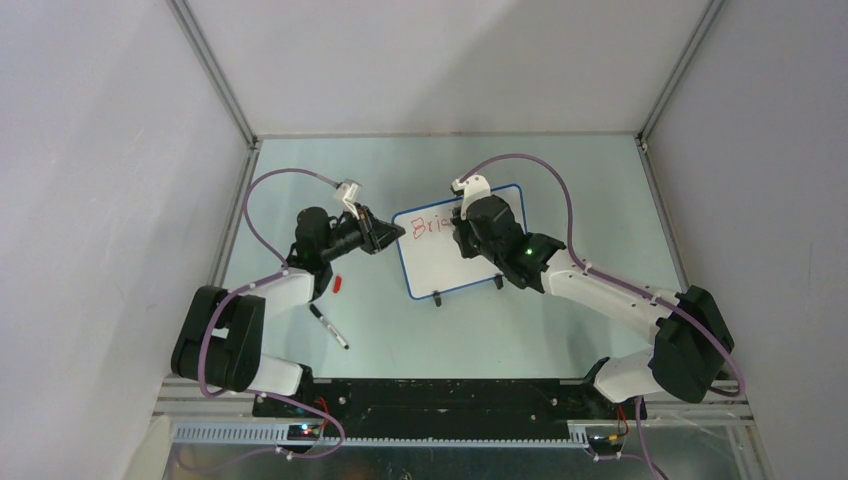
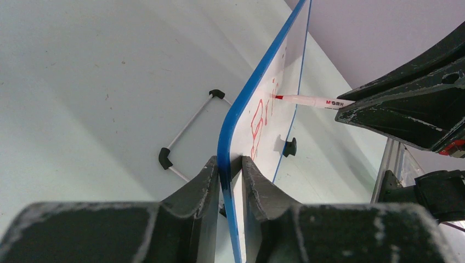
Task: Write a sentence on the whiteboard
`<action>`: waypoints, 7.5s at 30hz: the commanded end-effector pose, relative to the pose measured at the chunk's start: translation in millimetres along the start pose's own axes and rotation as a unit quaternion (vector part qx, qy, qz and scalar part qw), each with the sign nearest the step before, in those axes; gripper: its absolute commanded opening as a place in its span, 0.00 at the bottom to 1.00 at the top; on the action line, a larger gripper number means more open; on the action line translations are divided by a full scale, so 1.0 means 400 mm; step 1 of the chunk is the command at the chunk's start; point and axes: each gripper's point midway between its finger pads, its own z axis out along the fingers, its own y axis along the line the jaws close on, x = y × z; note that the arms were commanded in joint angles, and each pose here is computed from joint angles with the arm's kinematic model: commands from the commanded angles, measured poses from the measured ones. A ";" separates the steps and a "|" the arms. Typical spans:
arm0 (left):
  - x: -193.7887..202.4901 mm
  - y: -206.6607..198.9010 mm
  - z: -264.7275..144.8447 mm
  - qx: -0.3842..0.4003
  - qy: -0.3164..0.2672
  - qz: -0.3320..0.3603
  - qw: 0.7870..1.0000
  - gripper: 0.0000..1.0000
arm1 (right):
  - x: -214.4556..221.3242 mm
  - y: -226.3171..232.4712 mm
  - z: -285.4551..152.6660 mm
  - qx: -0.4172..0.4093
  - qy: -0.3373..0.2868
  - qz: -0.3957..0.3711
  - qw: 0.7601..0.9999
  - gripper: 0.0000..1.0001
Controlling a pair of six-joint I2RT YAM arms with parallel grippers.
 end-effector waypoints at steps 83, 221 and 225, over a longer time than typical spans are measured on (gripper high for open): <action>-0.050 -0.026 0.001 0.012 -0.021 0.035 0.999 0.23 | 0.028 0.007 -0.021 0.008 0.008 0.014 1.000 0.00; -0.045 -0.029 0.005 0.014 -0.018 0.033 0.999 0.24 | -0.036 -0.054 0.000 0.010 -0.004 0.046 0.999 0.00; -0.047 -0.028 0.005 0.014 -0.019 0.034 0.999 0.23 | -0.019 -0.054 0.000 0.008 0.002 0.046 0.999 0.00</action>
